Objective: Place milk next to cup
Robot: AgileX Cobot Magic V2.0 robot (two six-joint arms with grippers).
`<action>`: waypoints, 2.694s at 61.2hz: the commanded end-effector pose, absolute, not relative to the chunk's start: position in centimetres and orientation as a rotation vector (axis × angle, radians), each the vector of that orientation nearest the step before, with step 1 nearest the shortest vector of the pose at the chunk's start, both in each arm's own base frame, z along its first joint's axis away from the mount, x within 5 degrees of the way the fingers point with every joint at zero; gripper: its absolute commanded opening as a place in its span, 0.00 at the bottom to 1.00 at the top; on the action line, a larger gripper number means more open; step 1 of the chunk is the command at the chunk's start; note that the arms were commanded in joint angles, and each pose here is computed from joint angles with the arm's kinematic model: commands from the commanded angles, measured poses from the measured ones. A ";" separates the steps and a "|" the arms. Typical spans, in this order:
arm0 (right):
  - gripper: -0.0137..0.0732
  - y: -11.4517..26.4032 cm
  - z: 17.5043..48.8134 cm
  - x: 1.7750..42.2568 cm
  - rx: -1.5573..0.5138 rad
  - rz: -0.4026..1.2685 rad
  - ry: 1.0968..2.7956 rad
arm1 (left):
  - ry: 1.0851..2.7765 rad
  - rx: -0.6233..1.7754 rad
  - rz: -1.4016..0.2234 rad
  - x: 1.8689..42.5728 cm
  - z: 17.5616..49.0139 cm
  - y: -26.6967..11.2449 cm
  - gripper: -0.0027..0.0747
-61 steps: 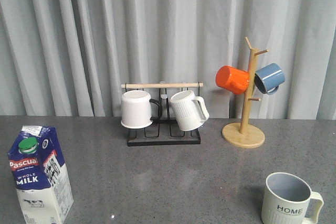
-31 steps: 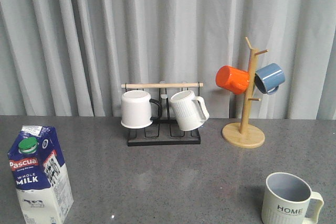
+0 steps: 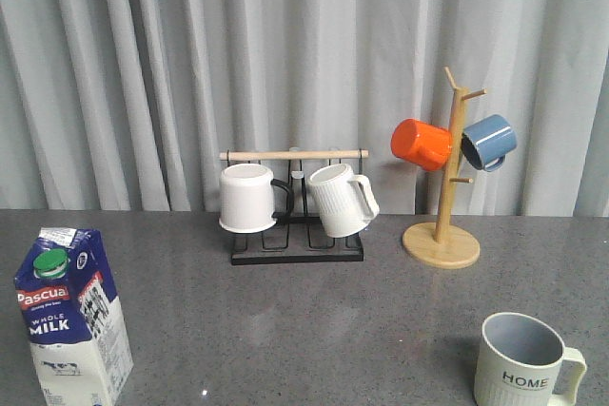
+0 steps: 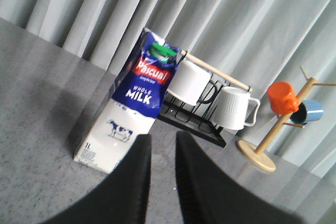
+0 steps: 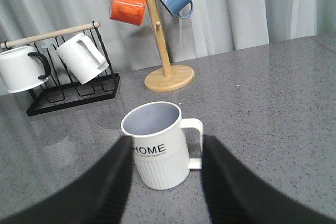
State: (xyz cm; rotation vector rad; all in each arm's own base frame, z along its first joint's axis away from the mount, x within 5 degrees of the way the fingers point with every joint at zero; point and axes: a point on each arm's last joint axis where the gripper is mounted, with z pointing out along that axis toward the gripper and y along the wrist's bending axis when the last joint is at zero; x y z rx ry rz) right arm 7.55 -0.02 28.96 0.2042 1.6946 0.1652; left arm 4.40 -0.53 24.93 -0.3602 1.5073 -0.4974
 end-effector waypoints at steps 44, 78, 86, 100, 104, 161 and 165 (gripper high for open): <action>0.65 -1.2 29.7 17.2 0.063 -0.077 2.105 | 1.677 -0.144 -0.294 8.3 33.8 -1.0 0.46; 0.64 -1.3 24.7 24.2 0.018 -0.058 2.139 | 1.700 -0.137 -0.284 8.8 33.6 -1.0 0.46; 0.64 -1.6 24.6 24.6 0.031 -0.063 2.137 | 1.700 -0.137 -0.284 8.8 33.6 -1.0 0.46; 0.64 -2.8 24.4 24.9 0.100 -0.080 2.124 | 1.702 -0.138 -0.284 8.8 33.5 -1.0 0.46; 0.64 -2.9 24.4 24.9 0.112 -0.078 2.126 | 1.703 -0.138 -0.284 8.8 33.5 -1.0 0.46; 0.56 -3.2 21.0 29.6 0.117 -0.035 2.032 | 1.685 -0.139 -0.283 8.9 33.6 -1.0 0.46; 0.49 -3.2 20.1 30.8 0.072 -0.043 2.049 | 1.685 -0.139 -0.283 8.9 33.6 -1.0 0.46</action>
